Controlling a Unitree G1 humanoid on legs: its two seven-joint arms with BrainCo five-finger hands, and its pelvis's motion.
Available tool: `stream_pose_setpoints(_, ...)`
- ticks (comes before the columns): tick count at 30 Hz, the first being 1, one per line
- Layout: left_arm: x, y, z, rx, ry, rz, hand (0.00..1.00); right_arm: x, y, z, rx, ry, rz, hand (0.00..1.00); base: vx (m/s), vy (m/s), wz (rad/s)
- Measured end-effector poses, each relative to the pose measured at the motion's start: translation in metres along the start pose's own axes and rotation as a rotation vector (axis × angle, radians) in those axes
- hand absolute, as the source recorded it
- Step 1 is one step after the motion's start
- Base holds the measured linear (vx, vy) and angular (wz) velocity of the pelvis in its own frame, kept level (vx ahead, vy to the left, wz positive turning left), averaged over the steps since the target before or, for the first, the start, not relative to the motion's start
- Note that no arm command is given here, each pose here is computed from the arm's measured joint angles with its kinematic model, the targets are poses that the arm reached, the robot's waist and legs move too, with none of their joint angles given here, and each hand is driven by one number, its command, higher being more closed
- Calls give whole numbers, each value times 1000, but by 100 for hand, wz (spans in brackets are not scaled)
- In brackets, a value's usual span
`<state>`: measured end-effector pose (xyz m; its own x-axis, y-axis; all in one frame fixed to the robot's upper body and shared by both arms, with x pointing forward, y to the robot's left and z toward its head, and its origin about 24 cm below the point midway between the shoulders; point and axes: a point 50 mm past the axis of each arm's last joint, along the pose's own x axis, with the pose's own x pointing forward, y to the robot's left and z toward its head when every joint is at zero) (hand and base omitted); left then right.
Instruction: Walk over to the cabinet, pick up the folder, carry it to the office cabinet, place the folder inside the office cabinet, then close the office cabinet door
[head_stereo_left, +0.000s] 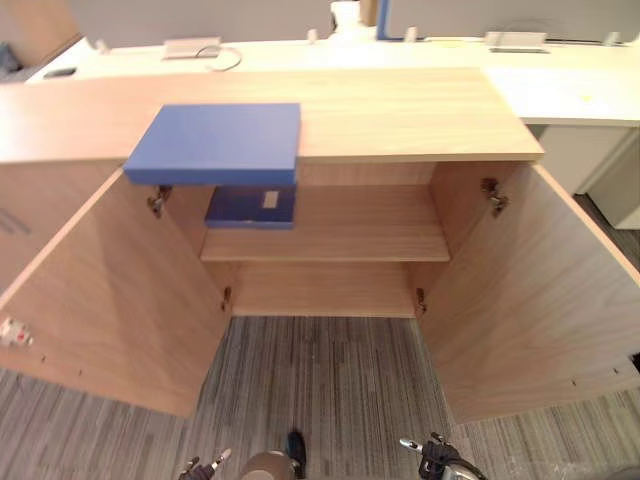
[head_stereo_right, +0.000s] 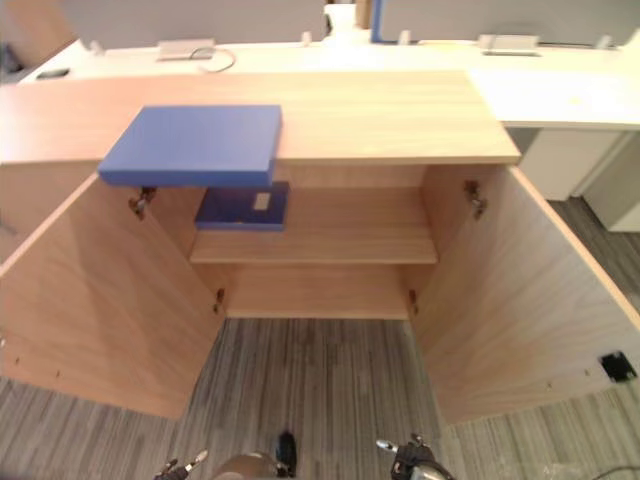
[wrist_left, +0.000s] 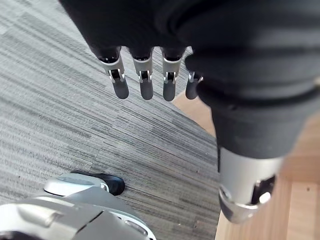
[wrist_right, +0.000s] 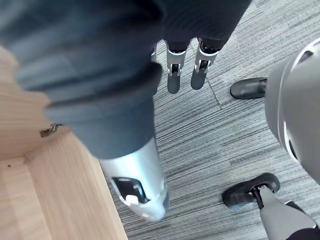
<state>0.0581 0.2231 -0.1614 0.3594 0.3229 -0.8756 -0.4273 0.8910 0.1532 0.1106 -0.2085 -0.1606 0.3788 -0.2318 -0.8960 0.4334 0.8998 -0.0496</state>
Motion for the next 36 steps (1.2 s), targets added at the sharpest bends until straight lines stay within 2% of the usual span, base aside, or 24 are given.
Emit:
stream_pose_setpoints(3,-1,-1,-5,57,11,-23,0,-3,-9,-15,-9,32,-15,0,90,146,-31)
stream_pose_setpoints(7,-3,0,-13,60,42,-57,0,-3,-8,-7,-89,-17,7,0,133,10,23)
stream_pose_setpoints(12,-1,1,-1,-92,6,-91,0,-2,6,-5,-101,-19,57,0,174,-181,52)
stream_pose_setpoints(15,-5,-12,0,-201,-26,-130,0,-3,6,-5,-129,-21,65,0,130,-199,21)
stream_pose_setpoints(17,-10,-23,12,-325,-90,-194,0,-3,8,-6,-136,-24,77,0,80,-195,42)
stream_pose_setpoints(20,-20,-34,31,-425,-188,-288,0,-5,3,-14,-136,-1,66,0,115,-141,35)
stream_pose_setpoints(23,-31,-34,45,-491,-269,-337,0,-5,-1,-16,-147,6,55,0,118,-21,15)
stream_pose_setpoints(28,-66,-22,99,-553,-553,-415,0,-7,0,-13,-169,-25,60,0,85,49,21)
stream_pose_setpoints(31,-94,-4,135,-605,-777,-339,0,-9,6,-16,-156,-27,73,0,32,64,25)
stream_pose_setpoints(34,-120,17,155,-571,-950,-126,0,-12,13,-25,-129,-19,79,0,-5,52,39)
stream_pose_setpoints(36,-136,36,161,-464,-1033,132,0,-14,19,-29,-108,-14,73,0,-20,47,22)
